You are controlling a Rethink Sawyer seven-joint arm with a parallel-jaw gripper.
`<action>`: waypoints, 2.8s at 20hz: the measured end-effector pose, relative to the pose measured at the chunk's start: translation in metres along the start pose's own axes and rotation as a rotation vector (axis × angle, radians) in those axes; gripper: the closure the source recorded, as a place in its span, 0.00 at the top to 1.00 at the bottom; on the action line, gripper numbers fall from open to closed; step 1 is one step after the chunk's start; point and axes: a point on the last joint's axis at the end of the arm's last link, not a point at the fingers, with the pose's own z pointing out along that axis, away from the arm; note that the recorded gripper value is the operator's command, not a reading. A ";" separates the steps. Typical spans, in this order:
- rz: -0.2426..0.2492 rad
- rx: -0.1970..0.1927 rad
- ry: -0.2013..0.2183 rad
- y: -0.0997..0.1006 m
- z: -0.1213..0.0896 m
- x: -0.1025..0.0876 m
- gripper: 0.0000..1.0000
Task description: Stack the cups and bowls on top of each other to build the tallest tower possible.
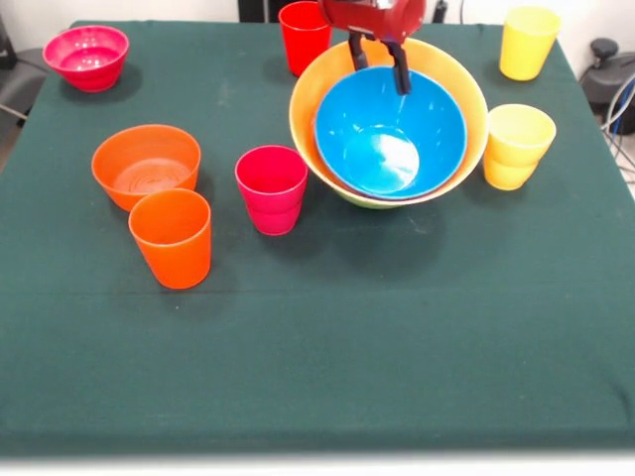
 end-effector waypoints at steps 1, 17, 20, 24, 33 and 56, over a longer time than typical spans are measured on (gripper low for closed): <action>-0.009 0.002 -0.004 0.002 -0.001 0.002 1.00; -0.088 0.244 0.118 -0.005 -0.037 0.052 1.00; -0.079 0.280 0.148 -0.008 -0.060 0.054 1.00; -0.052 0.318 0.166 -0.013 -0.109 0.050 1.00; -0.007 0.290 0.102 -0.019 -0.141 0.011 1.00; 0.024 0.250 -0.030 -0.104 -0.109 -0.012 1.00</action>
